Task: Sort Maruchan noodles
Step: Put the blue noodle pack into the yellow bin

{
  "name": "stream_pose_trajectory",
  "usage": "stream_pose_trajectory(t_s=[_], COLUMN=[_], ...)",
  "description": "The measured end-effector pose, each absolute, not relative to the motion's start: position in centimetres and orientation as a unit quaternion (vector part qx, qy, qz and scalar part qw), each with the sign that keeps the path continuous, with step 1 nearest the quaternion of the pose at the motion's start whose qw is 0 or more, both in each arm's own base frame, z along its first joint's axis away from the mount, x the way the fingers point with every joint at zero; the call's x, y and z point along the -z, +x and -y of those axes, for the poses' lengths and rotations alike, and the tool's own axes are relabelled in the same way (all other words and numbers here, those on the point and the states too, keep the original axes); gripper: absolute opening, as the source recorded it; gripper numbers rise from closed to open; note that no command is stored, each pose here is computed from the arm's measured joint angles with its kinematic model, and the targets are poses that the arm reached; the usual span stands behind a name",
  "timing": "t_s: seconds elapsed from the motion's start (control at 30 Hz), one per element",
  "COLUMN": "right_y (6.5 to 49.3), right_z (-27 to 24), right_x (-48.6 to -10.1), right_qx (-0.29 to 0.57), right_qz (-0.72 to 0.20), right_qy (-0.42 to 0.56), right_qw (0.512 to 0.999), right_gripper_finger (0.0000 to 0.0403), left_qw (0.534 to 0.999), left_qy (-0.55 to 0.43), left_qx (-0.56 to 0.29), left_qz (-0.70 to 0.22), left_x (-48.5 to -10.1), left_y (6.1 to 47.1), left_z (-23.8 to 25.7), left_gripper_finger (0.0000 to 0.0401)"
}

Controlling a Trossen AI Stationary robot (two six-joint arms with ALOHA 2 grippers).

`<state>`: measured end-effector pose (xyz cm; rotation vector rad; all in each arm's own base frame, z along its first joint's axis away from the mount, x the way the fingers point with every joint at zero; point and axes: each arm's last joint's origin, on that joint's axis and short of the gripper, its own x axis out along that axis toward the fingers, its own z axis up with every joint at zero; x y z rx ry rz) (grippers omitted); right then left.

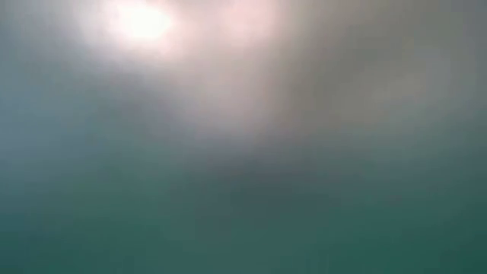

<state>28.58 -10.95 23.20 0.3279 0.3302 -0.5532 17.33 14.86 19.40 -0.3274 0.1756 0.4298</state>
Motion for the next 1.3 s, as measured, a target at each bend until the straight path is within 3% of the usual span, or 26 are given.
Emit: stream_pose_trajectory(t_s=[0.27,0.63,0.8,1.07,1.3], right_y=[30.6,33.6,35.1,36.6,37.4], right_z=[13.2,16.4,17.6,19.0,19.4], right_x=[-22.4,-21.2,-20.5,-19.3,-18.3], right_qx=[0.219,0.260,0.232,0.238,0.234], right_qz=[-0.183,-0.210,-0.265,-0.302,-0.307], right_qy=[0.213,0.294,0.335,0.348,0.348], right_qw=[0.935,0.895,0.874,0.855,0.854], right_gripper_finger=[0.0174,0.0174,0.0182,0.0213,0.0217], left_qw=[0.952,0.939,0.940,0.941,0.941], left_qy=[-0.190,-0.215,-0.201,-0.178,-0.174], left_qx=[-0.200,-0.188,-0.178,-0.173,-0.168], left_qz=[-0.134,-0.190,-0.209,-0.230,-0.238], left_x=[-17.3,-14.6,-13.9,-12.8,-12.5], left_y=[19.2,21.0,21.9,22.6,23.0], left_z=[-15.5,-15.9,-16.0,-16.1,-16.1], left_gripper_finger=[0.0080,0.0080,0.0080,0.0080,0.0080])
